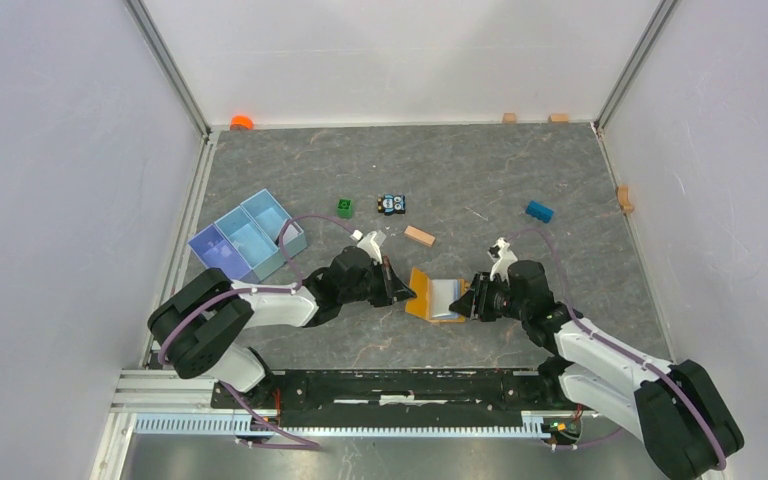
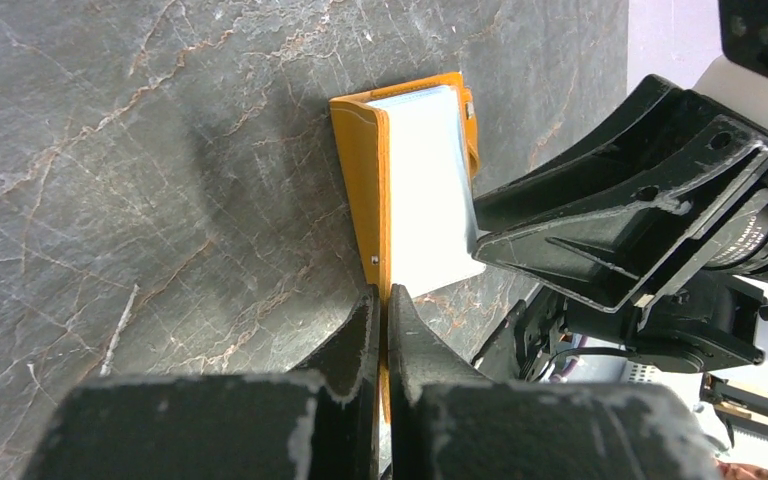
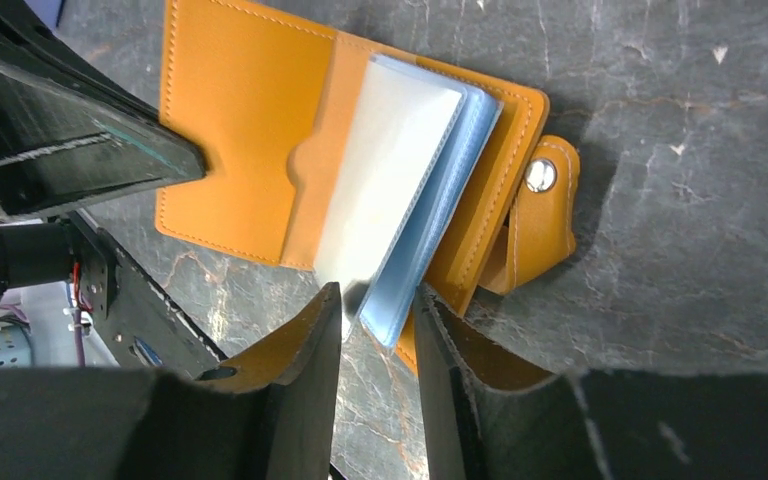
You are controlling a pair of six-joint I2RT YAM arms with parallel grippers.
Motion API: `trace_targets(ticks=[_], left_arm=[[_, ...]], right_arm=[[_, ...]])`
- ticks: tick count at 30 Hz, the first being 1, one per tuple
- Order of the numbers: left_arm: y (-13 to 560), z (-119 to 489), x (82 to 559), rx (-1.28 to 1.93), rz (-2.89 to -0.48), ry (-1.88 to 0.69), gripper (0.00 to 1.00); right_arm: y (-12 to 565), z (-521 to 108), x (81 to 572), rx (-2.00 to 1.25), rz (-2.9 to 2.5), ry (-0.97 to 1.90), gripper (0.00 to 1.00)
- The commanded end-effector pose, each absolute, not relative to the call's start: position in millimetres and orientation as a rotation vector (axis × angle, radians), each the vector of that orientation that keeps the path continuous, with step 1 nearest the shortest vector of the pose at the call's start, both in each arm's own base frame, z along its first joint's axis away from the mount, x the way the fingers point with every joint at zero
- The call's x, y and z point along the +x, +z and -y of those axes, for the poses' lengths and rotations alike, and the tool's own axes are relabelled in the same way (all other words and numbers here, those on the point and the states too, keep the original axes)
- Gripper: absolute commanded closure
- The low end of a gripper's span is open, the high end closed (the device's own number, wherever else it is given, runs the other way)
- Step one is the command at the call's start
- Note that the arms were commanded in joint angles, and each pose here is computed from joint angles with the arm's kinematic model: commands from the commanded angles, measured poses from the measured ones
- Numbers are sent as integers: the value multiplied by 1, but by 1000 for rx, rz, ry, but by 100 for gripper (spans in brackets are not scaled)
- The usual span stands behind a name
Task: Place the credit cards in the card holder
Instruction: Place the card holder at the center of the board, then turn over the card slot in the card holder.
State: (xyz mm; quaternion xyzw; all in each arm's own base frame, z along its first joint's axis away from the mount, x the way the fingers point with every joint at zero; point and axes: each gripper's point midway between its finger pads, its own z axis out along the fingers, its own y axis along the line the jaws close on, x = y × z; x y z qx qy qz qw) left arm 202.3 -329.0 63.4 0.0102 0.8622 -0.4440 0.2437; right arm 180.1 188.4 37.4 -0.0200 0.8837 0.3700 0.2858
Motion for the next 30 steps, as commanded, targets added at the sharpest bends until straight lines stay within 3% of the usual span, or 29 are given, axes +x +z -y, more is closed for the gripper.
trace_targets(ticks=[1, 12, 30], left_arm=[[63, 327, 202, 6, -2359, -1200, 98], [61, 326, 202, 12, -2371, -1184, 98], [60, 327, 201, 20, -2378, -1186, 98]], right_arm=[[55, -197, 192, -63, -2275, 1035, 63], [81, -192, 209, -94, -2208, 951, 59], [42, -190, 194, -49, -2307, 968, 69]])
